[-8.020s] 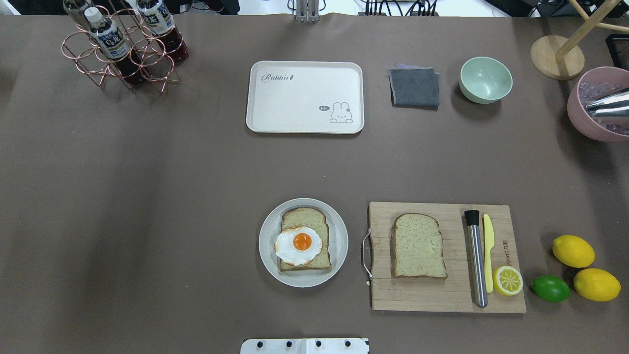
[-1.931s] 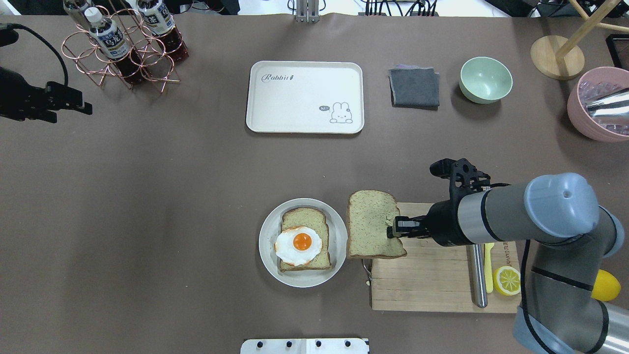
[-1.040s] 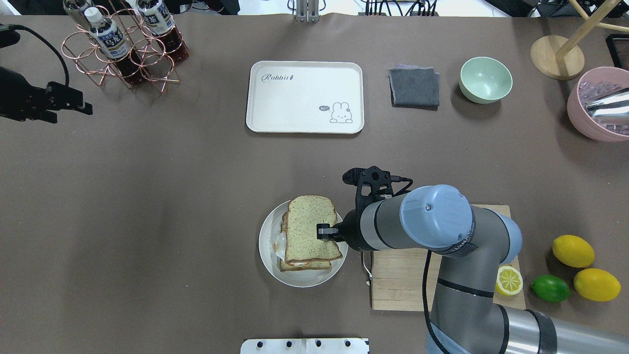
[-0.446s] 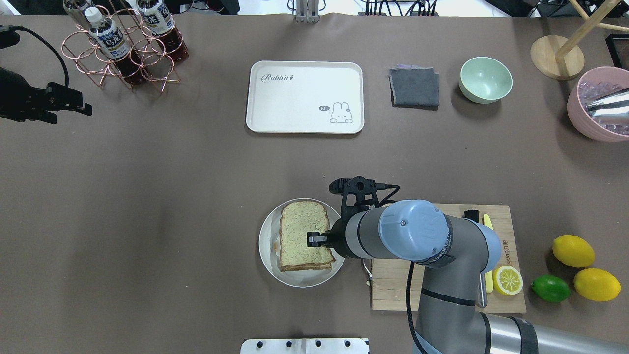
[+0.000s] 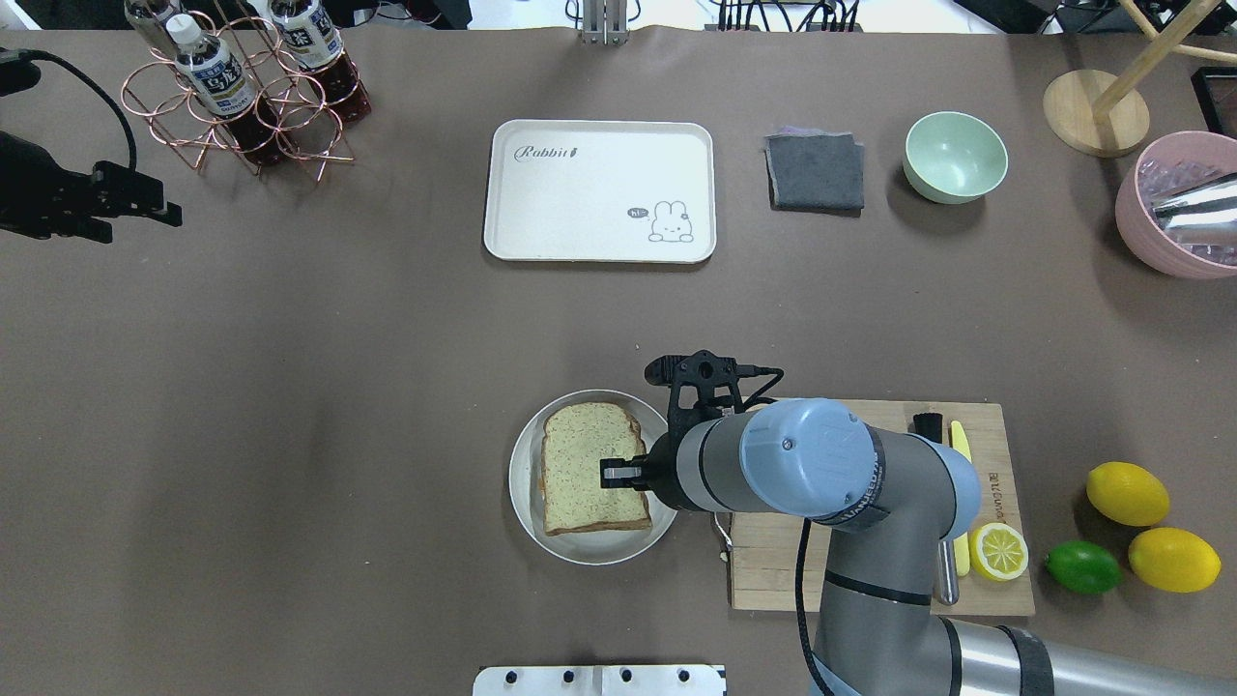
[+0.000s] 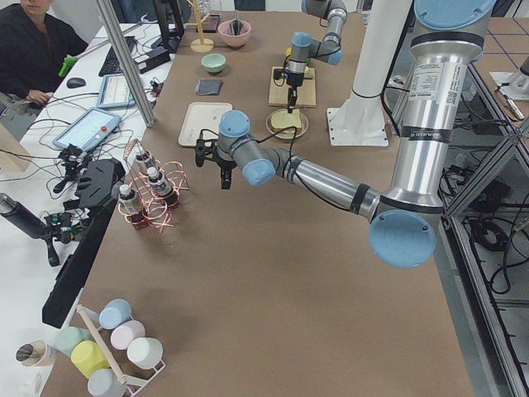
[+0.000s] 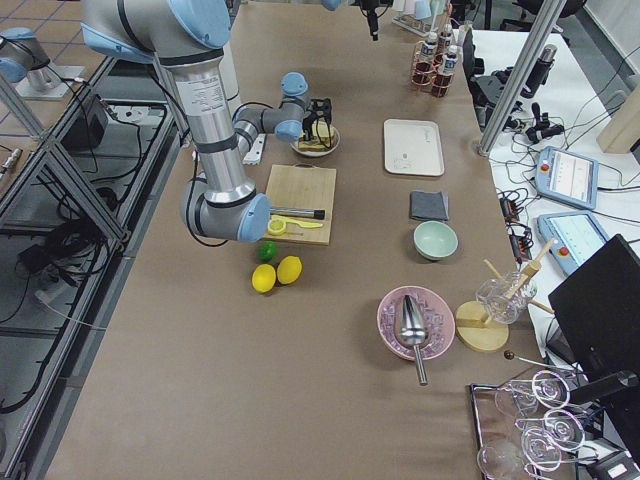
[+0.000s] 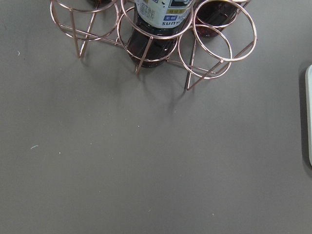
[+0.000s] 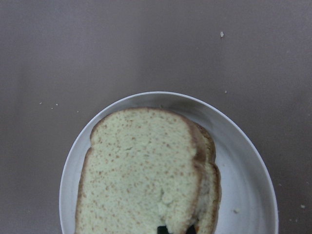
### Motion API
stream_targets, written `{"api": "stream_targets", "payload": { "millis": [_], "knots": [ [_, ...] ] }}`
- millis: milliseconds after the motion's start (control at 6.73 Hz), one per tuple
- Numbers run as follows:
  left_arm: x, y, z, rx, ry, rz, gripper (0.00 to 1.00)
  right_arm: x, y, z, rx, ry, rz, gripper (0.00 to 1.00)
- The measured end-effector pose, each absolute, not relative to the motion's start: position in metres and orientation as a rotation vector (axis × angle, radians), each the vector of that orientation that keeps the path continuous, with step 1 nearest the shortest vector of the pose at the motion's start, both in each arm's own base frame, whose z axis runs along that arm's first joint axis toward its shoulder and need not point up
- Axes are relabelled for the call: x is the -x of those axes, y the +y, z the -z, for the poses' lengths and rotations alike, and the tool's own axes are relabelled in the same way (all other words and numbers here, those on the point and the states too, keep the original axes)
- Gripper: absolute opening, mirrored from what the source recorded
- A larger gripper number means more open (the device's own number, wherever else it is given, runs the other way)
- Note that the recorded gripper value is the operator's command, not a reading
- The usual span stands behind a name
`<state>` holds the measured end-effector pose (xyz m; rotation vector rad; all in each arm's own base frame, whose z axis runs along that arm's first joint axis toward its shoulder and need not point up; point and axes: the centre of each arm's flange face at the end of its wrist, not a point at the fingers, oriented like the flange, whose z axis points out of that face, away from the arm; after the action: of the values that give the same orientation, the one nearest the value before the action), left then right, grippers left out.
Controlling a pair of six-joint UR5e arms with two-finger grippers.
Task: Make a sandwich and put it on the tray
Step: 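Lay the bread slice on top of the egg toast with the right gripper, then release the bread and raise the right gripper while the left arm moves forward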
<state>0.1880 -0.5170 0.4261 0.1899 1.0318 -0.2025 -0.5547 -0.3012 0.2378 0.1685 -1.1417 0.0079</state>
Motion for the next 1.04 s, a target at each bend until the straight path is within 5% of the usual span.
{"api": "stream_targets", "payload": {
  "millis": [1040],
  "knots": [
    [-0.236, -0.514, -0.376, -0.137, 1.140, 0.265, 0.96, 0.425, -0.413, -0.220, -0.044, -1.112, -0.144, 1.00]
  ]
}}
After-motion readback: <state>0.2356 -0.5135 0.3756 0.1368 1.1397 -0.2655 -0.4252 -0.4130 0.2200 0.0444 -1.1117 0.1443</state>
